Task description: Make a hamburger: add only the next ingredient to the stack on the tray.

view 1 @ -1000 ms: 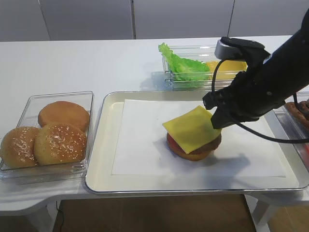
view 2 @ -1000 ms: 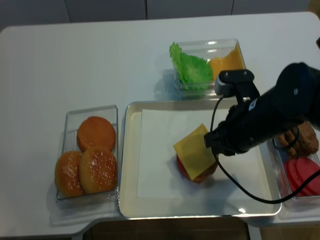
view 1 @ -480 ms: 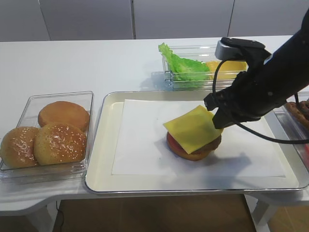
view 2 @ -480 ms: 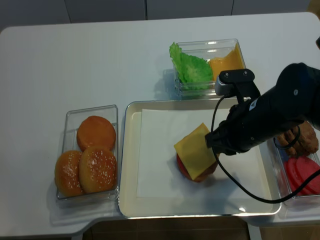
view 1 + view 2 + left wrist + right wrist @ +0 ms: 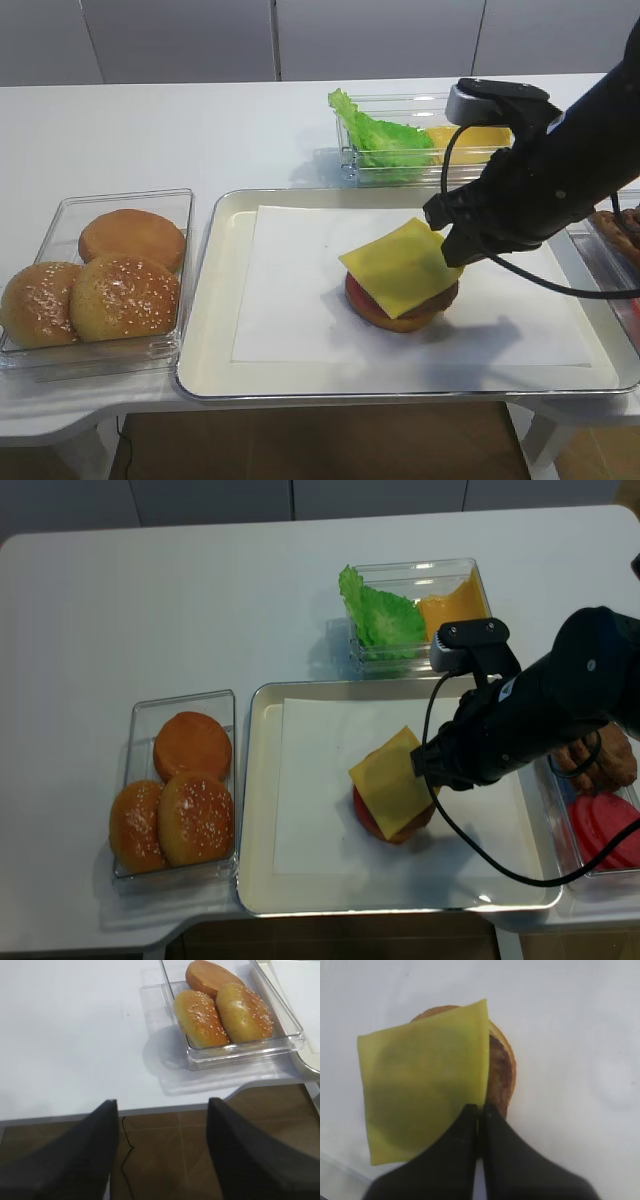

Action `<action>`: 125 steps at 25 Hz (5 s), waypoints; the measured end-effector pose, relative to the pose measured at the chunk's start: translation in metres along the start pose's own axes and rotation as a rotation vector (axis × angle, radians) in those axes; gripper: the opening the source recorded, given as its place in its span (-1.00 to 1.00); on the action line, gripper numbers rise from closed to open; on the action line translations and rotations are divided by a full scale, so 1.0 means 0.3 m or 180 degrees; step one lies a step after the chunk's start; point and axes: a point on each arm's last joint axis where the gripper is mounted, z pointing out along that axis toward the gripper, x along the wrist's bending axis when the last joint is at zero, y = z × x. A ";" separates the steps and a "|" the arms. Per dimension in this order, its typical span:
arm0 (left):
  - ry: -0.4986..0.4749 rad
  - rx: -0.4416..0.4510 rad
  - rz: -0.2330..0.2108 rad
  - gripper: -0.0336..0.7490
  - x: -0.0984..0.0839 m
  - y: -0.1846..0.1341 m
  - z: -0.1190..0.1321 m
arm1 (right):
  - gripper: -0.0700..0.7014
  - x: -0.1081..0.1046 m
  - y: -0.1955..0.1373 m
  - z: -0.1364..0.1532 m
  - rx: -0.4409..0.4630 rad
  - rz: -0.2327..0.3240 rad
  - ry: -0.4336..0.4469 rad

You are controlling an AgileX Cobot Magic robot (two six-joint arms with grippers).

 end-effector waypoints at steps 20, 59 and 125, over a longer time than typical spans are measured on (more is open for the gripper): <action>0.0000 0.0000 0.0000 0.15 0.000 0.000 0.000 | 0.29 -0.006 -0.003 -0.045 -0.0023 -0.0034 -0.0203; 0.0000 0.0000 0.0000 0.15 0.000 0.000 0.000 | 0.19 -0.103 -0.320 -0.519 -0.0386 0.0613 -0.0880; 0.0000 0.0000 0.0000 0.15 0.000 0.000 0.000 | 0.19 0.034 -0.838 -0.516 -0.1920 -0.0038 -0.1300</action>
